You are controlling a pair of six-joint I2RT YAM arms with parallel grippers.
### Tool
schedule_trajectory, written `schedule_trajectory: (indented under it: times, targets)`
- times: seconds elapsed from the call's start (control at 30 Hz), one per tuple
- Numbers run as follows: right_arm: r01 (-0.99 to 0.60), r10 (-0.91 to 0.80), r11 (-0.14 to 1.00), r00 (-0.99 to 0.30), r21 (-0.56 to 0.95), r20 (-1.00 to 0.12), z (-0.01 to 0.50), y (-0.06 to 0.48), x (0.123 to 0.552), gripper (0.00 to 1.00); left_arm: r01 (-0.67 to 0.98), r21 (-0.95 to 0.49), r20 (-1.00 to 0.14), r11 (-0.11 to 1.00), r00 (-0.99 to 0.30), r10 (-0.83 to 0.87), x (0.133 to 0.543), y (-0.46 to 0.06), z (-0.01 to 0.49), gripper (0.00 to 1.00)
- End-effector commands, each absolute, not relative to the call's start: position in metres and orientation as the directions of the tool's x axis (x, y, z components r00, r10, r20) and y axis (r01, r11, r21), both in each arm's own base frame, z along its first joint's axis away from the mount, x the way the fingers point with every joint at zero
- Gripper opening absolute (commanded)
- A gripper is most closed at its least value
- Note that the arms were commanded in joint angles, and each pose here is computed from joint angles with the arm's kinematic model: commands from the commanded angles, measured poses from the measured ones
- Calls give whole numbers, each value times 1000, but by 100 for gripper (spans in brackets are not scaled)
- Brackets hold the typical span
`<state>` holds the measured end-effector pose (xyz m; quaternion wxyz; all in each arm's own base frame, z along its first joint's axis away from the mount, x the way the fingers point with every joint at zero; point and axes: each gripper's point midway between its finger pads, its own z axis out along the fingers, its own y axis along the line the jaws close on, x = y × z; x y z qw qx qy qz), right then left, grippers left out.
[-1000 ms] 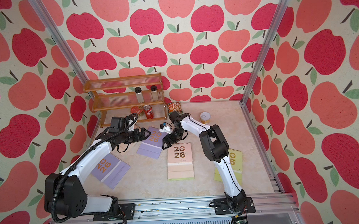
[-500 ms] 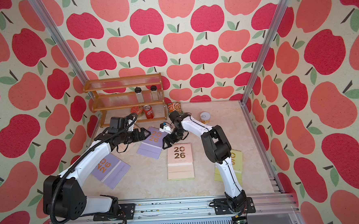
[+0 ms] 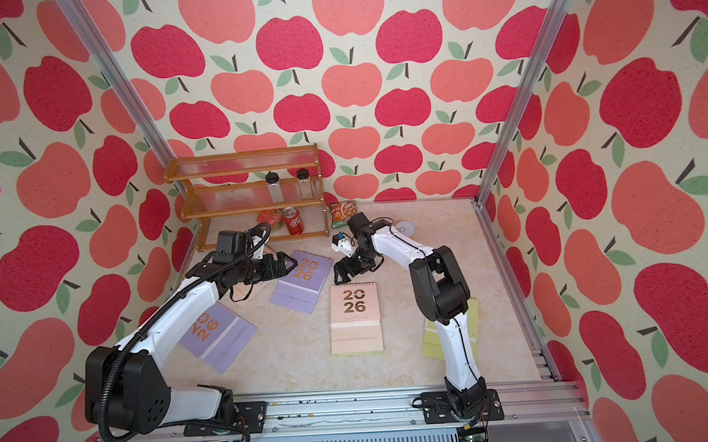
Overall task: Stack the calendars
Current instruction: Adjust the calendar at the center of the board.
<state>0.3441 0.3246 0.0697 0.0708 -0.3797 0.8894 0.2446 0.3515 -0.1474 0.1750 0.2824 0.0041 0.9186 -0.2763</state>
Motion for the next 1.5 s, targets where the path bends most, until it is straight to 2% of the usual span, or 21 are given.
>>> schedule_trajectory:
  times: [0.0, 0.7, 1.47]
  targets:
    - [-705, -647, 581, -703, 405, -295, 64, 330, 341, 93, 185, -504, -534, 844, -834, -136, 350, -147, 178, 94]
    - [-696, -659, 568, -704, 440, -264, 55, 328, 316, 93, 187, -516, -524, 836, -841, -135, 354, -150, 175, 94]
    - [-713, -666, 573, -692, 404, -277, 61, 329, 315, 93, 189, -517, -525, 835, -840, -135, 352, -150, 176, 94]
